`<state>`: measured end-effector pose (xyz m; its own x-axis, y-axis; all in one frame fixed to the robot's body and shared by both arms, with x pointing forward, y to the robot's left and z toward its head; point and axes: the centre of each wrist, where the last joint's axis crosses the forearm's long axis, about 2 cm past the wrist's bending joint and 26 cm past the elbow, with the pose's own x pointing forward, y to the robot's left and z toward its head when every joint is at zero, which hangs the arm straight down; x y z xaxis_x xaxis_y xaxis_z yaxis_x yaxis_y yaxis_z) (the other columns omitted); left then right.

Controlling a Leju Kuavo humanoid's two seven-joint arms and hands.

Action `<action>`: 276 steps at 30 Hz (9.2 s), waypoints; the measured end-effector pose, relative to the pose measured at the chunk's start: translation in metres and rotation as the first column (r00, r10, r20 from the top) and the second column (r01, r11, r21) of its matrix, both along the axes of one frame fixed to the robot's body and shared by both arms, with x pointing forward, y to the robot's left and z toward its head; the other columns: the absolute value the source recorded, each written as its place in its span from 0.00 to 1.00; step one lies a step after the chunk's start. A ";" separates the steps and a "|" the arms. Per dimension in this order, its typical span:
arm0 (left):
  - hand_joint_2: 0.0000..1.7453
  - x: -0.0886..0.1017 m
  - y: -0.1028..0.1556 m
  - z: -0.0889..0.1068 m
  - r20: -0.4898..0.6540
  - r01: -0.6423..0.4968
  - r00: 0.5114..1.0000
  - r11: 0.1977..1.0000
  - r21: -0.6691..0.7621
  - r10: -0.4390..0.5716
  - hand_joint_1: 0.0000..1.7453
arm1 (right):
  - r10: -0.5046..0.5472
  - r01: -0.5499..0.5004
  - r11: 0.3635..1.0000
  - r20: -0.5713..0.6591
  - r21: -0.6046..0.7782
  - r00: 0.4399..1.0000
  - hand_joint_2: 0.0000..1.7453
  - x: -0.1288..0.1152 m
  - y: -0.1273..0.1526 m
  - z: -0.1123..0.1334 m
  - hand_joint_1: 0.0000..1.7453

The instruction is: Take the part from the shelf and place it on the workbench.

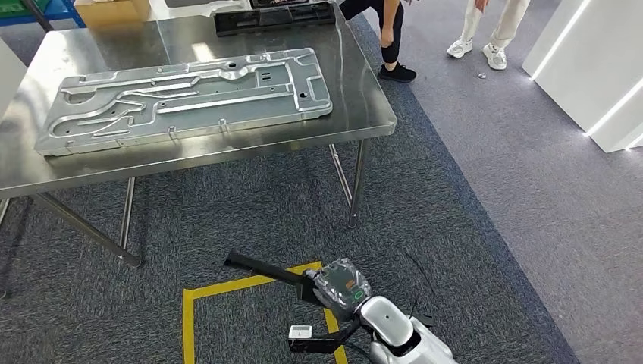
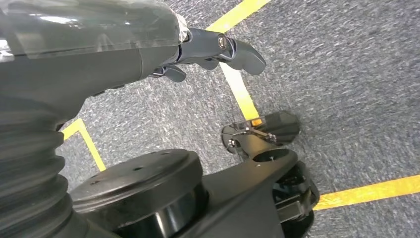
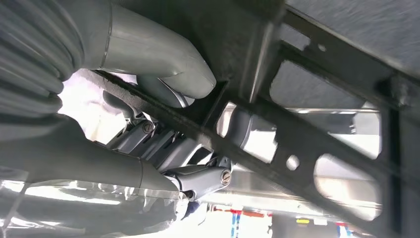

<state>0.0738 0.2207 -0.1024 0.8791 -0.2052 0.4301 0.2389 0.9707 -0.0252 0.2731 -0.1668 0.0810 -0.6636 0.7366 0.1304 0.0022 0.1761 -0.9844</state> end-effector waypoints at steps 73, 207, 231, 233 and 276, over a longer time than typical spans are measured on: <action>1.00 -0.017 0.015 -0.005 -0.023 -0.089 0.996 0.995 -0.039 0.088 0.00 | -0.021 0.046 0.975 0.117 -0.216 0.993 1.00 0.195 -0.101 0.212 1.00; 0.00 0.008 0.006 0.001 0.013 0.110 0.994 0.987 0.114 -0.112 0.00 | 0.007 0.068 0.907 -0.174 0.416 0.985 0.00 -0.011 0.075 0.001 0.00; 0.00 0.012 0.016 0.000 0.019 0.105 0.994 0.987 0.122 -0.108 0.00 | 0.019 0.051 0.911 -0.166 0.409 0.986 0.00 -0.007 0.080 0.004 0.00; 0.00 0.013 0.016 0.001 0.021 0.105 0.994 0.987 0.122 -0.108 0.00 | 0.017 0.055 0.913 -0.170 0.405 0.985 0.00 -0.008 0.079 0.002 0.00; 0.00 0.012 0.013 0.001 0.013 0.121 0.992 0.987 0.104 -0.123 0.00 | 0.007 0.064 0.916 -0.176 0.397 0.984 0.00 -0.010 0.069 -0.002 0.00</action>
